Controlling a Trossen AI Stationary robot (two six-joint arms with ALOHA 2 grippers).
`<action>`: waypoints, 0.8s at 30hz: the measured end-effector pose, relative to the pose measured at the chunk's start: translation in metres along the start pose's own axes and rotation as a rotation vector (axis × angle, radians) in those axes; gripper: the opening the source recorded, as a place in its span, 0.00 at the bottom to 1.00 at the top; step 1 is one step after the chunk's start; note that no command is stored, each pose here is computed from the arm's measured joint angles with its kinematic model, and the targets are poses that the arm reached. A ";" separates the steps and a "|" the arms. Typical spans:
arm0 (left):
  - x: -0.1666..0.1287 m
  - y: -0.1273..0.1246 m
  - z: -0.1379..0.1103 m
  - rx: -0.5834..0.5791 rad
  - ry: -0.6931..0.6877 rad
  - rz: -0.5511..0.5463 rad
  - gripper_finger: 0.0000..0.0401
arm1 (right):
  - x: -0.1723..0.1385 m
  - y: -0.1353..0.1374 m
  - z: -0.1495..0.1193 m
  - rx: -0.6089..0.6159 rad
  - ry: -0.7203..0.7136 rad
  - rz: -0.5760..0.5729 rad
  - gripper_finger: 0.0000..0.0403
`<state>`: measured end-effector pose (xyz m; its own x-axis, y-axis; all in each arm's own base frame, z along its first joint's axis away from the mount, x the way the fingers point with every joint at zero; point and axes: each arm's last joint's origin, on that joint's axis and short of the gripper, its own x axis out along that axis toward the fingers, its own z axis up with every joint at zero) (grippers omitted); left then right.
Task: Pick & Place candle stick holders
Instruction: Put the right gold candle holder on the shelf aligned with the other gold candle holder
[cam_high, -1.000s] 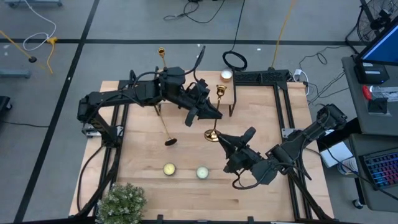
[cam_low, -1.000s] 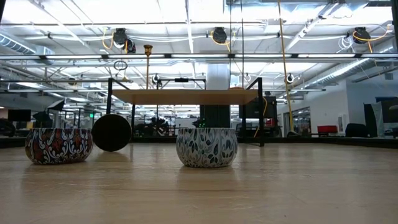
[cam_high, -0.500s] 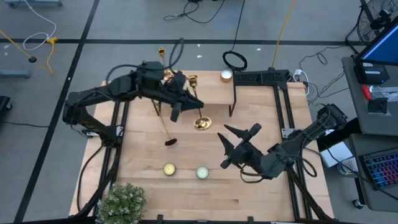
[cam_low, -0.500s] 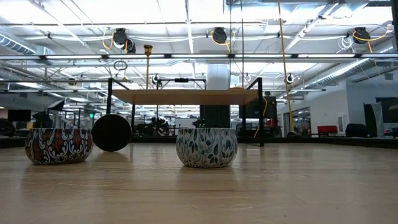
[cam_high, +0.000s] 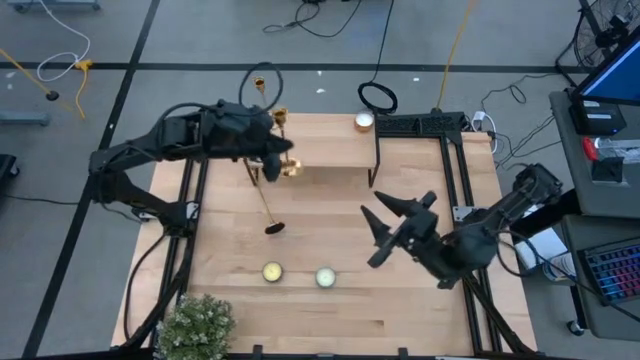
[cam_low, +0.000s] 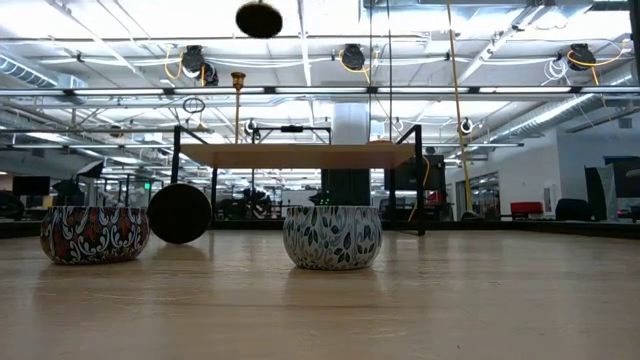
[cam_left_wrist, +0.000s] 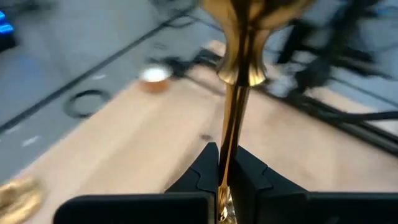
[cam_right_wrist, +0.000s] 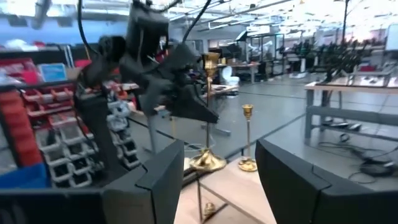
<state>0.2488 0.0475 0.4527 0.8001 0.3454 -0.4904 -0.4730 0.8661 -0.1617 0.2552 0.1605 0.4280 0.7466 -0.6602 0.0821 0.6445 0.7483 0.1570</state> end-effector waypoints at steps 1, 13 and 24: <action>-0.003 0.004 -0.003 -0.003 0.013 0.043 0.04 | -0.002 -0.001 0.002 0.009 0.000 0.007 0.49; -0.036 0.043 -0.076 -0.288 -0.117 0.426 0.04 | -0.013 -0.005 0.008 -0.027 0.013 0.007 0.49; -0.012 0.062 -0.096 -0.107 -0.249 0.293 0.04 | 0.013 -0.013 0.006 -0.049 0.008 -0.098 0.49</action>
<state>0.1747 0.0628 0.3665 0.6844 0.6607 -0.3085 -0.7197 0.6799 -0.1406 0.2555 0.1418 0.4325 0.6805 -0.7302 0.0611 0.7218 0.6823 0.1161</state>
